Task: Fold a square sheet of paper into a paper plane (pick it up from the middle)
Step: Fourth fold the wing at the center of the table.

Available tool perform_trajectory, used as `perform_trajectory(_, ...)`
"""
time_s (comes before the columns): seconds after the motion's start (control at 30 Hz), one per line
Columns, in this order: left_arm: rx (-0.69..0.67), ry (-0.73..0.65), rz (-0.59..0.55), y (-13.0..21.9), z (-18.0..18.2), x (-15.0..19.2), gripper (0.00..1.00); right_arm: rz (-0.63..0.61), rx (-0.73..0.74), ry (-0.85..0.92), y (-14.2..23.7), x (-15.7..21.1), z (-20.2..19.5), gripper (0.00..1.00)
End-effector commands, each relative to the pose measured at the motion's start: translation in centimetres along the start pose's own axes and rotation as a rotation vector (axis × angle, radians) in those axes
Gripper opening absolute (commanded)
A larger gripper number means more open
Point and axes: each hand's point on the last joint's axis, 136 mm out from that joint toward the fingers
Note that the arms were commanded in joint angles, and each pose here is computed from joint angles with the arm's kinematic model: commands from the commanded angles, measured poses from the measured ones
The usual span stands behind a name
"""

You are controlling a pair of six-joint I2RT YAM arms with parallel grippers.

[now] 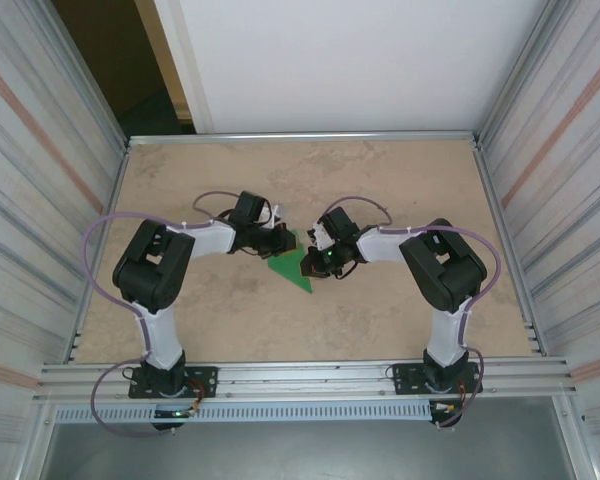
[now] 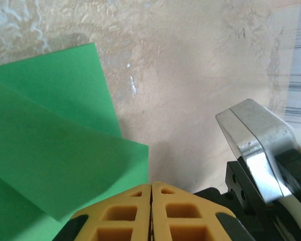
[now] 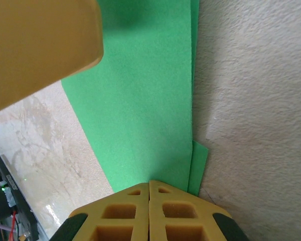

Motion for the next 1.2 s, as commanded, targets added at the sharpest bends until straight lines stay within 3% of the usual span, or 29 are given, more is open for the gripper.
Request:
perform_trajectory(0.0,-0.066,0.021,-0.031,-0.1,0.8,-1.3,0.10,0.046,0.134,-0.034,-1.1,1.5,-3.5,0.08)
perform_trajectory(0.7,-0.219,0.146,-0.028,0.8,8.8,-0.6,0.09,0.064,0.184,-0.069,-1.5,2.3,-5.1,0.08)
perform_trajectory(0.9,-0.227,0.133,-0.051,2.0,8.9,-1.6,0.09,0.067,0.199,-0.074,-1.5,2.4,-5.5,0.08)
perform_trajectory(1.17,-0.182,0.047,-0.159,5.7,5.4,-6.0,0.10,0.070,0.199,-0.072,-1.4,2.4,-5.4,0.08)
Point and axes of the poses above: each hand's point on the last joint's axis, 136 mm out from that joint toward the fingers, its own y axis back along the fingers, its own z axis along the line the jaws close on, x = y × z, and after that the axes turned 10 degrees about -y, right-handed
